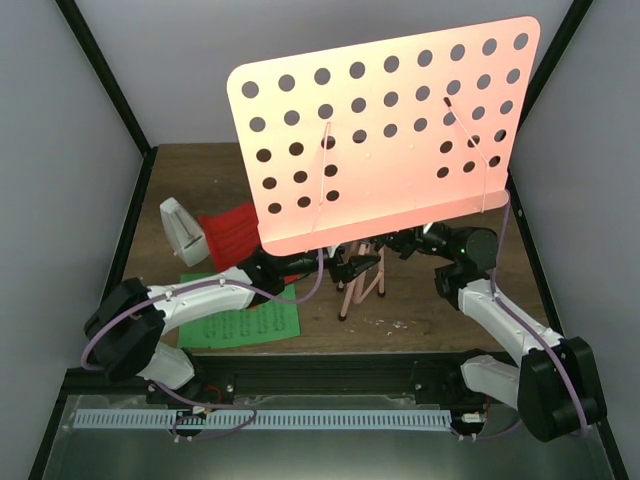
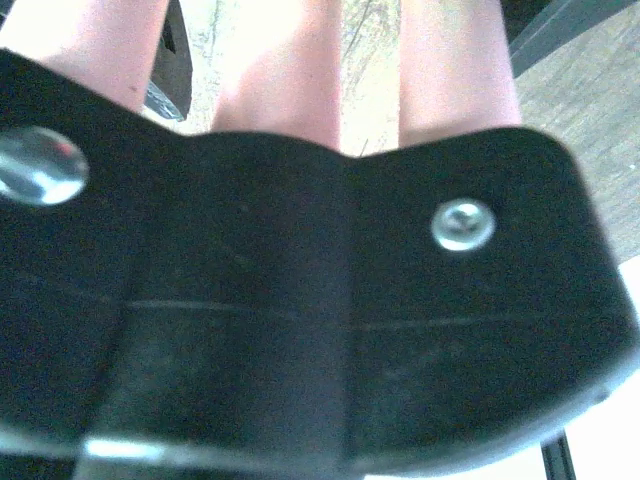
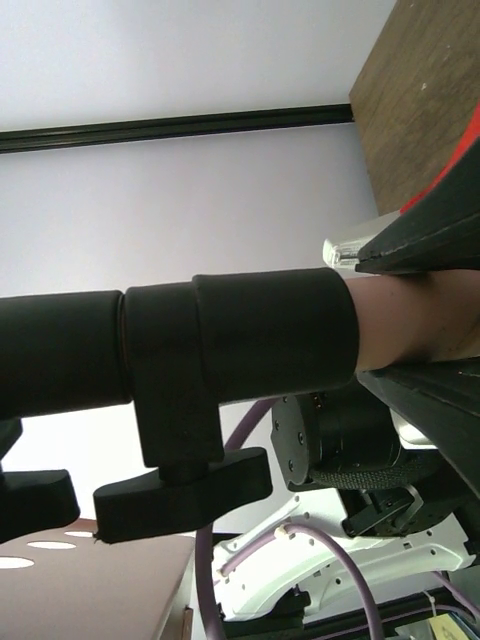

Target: Pack up the instrument practice props

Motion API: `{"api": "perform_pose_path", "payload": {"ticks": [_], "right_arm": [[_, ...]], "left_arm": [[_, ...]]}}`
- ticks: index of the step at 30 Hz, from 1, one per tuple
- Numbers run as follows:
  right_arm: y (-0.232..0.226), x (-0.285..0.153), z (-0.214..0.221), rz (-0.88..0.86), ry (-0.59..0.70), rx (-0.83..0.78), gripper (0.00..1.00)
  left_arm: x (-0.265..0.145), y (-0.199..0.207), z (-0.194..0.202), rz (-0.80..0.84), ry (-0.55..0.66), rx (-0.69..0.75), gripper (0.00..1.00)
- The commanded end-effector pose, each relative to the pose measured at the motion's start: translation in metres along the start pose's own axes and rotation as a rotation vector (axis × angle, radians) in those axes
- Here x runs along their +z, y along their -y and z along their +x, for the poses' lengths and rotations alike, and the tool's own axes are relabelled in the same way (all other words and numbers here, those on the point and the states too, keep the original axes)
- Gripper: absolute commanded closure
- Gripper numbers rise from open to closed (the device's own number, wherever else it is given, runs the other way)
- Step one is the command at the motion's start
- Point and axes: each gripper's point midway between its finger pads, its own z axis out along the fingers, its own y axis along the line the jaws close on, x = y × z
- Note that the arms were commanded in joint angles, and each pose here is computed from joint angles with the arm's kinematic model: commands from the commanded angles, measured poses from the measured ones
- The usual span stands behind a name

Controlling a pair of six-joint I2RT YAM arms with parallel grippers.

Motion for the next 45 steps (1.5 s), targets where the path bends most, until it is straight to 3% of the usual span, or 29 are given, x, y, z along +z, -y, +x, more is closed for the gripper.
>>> {"api": "perform_pose_path", "payload": {"ticks": [1,5,11,14,22,33,35,39,45], "right_arm": [[-0.006,0.002,-0.002,0.004,-0.015,0.09,0.99],[-0.01,0.002,-0.01,0.008,-0.006,0.074,0.99],[-0.02,0.005,-0.033,-0.004,0.028,0.03,0.99],[-0.022,0.005,-0.042,-0.002,0.048,0.018,0.99],[-0.018,0.003,-0.031,0.021,0.045,0.057,0.99],[-0.016,0.001,-0.025,0.042,0.021,0.087,0.99],[-0.017,0.0,-0.026,0.051,0.02,0.086,0.99],[-0.015,-0.002,-0.029,0.087,0.029,0.082,0.99],[-0.003,0.006,-0.042,0.144,0.002,0.047,0.99]], "left_arm": [[0.004,0.004,-0.008,0.03,0.042,-0.012,0.39],[0.004,-0.001,-0.009,0.002,0.036,-0.009,0.54],[-0.005,-0.003,-0.026,-0.037,0.063,0.01,0.56],[-0.01,-0.002,-0.029,-0.046,0.077,0.019,0.52],[-0.004,-0.004,-0.007,-0.041,0.04,-0.021,0.3],[0.014,-0.003,0.014,0.0,0.007,-0.058,0.24],[0.017,-0.001,0.015,0.005,0.013,-0.062,0.27],[0.018,-0.003,0.014,-0.002,0.022,-0.086,0.48],[0.004,0.0,0.004,-0.022,0.025,-0.126,0.6]]}}
